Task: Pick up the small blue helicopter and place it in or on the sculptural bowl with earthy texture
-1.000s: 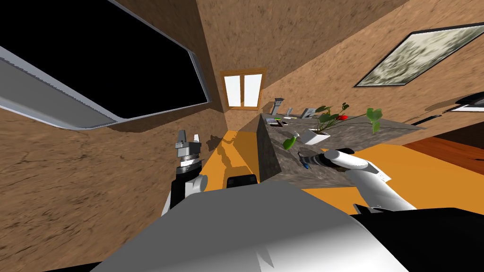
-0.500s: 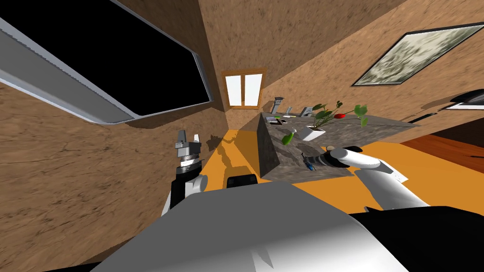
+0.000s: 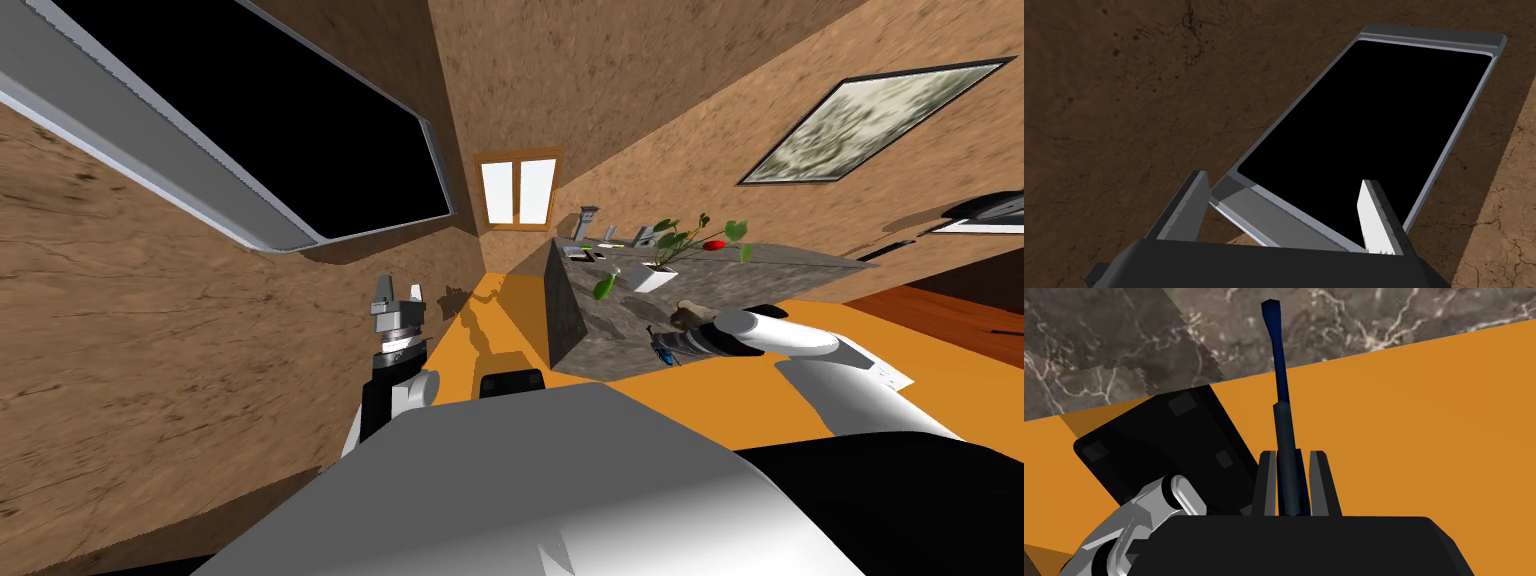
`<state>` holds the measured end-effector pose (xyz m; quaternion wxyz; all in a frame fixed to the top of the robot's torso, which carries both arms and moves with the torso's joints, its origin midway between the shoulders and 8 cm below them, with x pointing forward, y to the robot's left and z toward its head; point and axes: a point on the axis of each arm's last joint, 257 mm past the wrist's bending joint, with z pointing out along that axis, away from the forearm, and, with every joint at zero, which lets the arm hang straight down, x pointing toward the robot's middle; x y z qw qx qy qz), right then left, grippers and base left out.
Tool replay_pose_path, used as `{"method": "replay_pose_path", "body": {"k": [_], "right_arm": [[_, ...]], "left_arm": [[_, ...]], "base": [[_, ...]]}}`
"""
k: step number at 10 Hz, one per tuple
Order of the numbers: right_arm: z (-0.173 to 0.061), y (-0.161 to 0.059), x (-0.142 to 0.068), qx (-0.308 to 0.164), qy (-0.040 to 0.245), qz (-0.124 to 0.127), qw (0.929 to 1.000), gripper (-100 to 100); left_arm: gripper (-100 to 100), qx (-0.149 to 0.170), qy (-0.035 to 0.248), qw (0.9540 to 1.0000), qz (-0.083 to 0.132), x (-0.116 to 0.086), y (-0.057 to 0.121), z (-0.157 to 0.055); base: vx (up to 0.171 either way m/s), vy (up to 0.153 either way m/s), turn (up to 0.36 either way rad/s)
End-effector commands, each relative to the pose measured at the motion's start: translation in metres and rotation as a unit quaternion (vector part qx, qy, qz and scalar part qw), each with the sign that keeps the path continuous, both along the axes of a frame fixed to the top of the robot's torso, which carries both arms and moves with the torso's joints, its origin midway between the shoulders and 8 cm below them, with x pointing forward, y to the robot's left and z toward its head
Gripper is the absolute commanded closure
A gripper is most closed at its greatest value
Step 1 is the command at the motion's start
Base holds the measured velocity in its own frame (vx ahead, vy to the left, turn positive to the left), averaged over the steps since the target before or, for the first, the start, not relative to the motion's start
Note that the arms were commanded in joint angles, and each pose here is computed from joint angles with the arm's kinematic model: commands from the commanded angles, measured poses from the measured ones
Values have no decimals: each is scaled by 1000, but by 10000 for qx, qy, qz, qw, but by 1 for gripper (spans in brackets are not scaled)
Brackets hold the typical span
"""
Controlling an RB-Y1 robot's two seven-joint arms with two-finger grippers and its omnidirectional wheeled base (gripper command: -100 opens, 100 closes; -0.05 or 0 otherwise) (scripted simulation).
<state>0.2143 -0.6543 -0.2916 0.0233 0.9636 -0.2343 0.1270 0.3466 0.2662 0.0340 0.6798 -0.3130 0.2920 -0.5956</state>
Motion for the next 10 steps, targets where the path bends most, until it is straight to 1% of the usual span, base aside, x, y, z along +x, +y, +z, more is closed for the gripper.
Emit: {"method": "replay_pose_path", "body": {"k": [1,3,5,6,7,10], "right_arm": [[7,0,-5,60,90,-134,9999,100],[15,1,-9,110,168,-253,9995,100],[31,2,-11,156,245,-400,9988,100],[39,1,-9,145,238,-432,9987,100],[48,0,-4,112,202,-439,9988,100],[65,-2,6,31,102,-409,9991,100]], "left_arm": [[0,0,0,10000,0,0,0,0],[0,0,0,10000,0,0,0,0],[0,0,0,10000,0,0,0,0],[0,1,0,10000,0,0,0,0],[0,1,0,10000,0,0,0,0],[0,2,1,10000,1,0,0,0]], "base": [[-114,21,26],[-120,19,24],[-163,-29,61],[-140,-110,92],[-92,-177,143],[-37,-191,76]]}}
